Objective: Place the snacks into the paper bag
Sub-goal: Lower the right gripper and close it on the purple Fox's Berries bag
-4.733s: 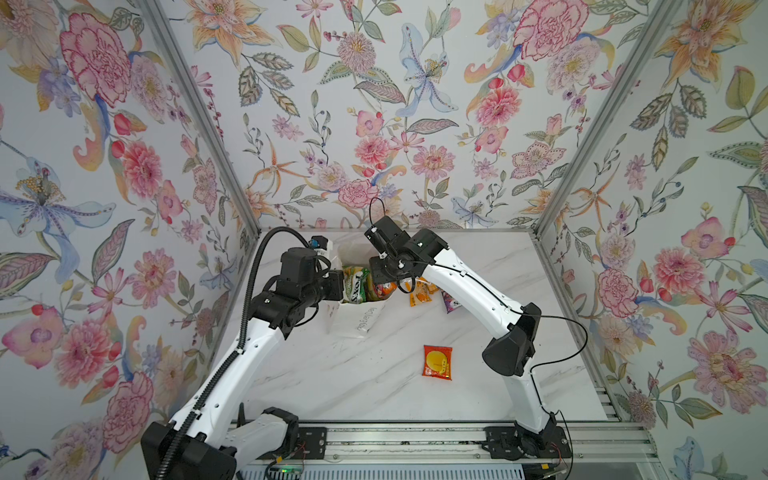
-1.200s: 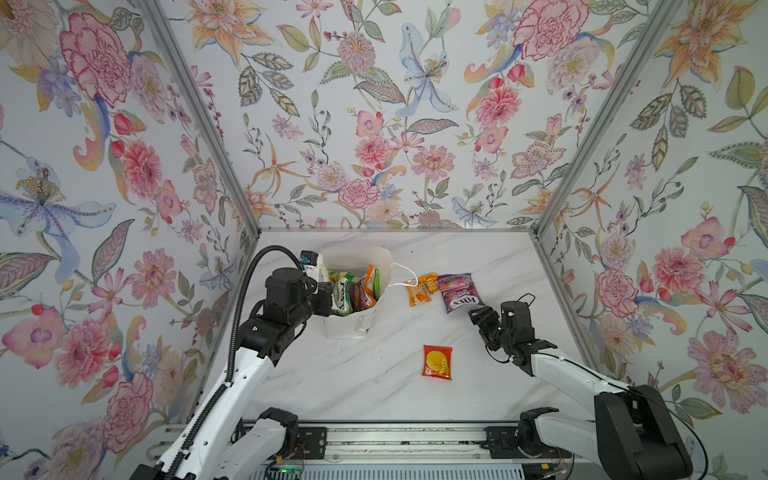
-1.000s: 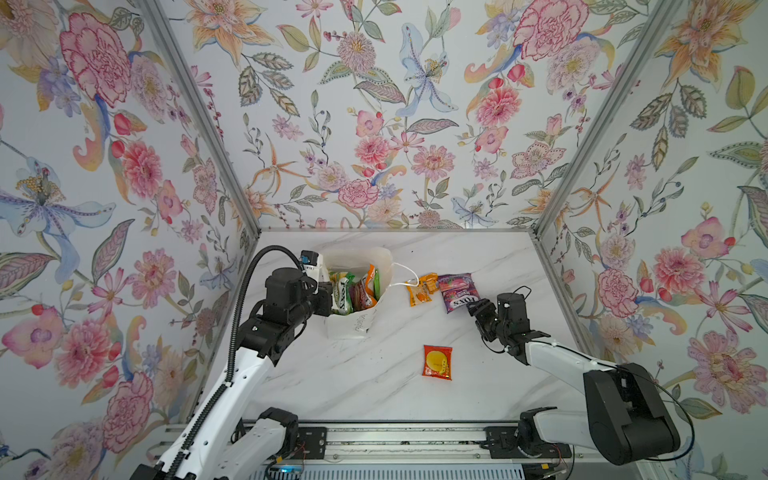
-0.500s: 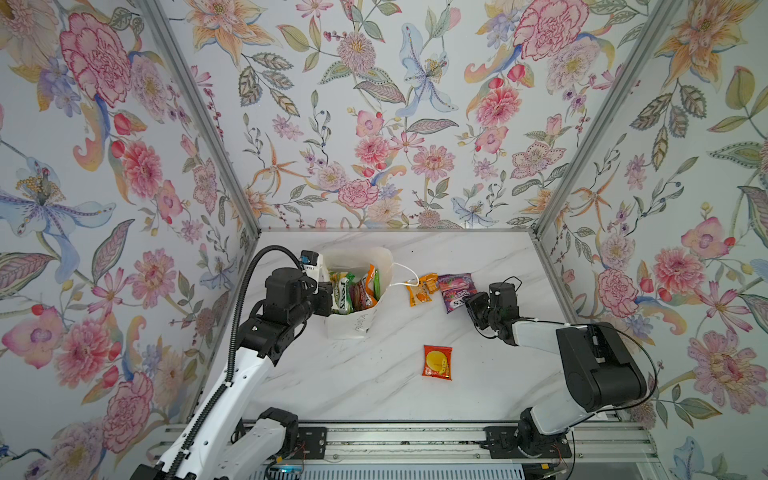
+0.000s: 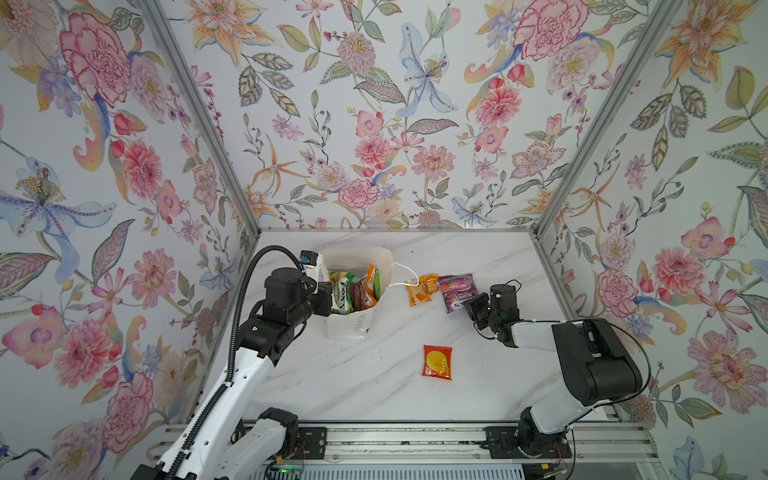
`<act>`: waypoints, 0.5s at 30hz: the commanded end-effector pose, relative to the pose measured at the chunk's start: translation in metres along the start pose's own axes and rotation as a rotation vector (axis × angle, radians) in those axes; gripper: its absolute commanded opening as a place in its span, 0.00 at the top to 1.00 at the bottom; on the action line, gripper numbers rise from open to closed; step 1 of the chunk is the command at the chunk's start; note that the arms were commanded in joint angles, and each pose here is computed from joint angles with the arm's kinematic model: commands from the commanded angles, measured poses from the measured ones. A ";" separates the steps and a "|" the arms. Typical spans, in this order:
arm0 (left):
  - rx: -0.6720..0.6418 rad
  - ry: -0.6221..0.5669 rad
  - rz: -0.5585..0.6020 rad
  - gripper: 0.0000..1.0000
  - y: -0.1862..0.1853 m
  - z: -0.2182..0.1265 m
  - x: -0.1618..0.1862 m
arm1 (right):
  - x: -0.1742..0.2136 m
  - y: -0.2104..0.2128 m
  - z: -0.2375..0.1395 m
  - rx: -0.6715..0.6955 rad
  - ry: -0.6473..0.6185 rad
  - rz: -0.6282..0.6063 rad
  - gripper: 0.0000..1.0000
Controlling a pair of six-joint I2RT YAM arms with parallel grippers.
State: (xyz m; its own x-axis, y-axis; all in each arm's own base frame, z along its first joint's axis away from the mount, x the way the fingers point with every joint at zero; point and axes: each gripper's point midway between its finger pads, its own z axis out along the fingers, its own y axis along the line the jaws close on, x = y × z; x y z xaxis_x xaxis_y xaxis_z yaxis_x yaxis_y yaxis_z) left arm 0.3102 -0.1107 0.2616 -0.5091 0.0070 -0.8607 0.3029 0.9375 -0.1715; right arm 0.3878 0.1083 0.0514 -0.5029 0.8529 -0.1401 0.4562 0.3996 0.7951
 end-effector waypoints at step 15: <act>0.014 -0.172 0.029 1.00 -0.003 -0.013 -0.042 | -0.017 0.036 -0.108 0.034 -0.132 -0.344 1.00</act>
State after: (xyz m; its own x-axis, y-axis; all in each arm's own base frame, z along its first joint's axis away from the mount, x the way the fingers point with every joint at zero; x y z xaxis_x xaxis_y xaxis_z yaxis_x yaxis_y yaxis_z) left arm 0.3102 -0.1107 0.2617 -0.5089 0.0066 -0.8608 0.3031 0.9373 -0.1720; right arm 0.3437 0.0818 0.1355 -0.5080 0.7703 -0.3853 0.3167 0.5831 0.7481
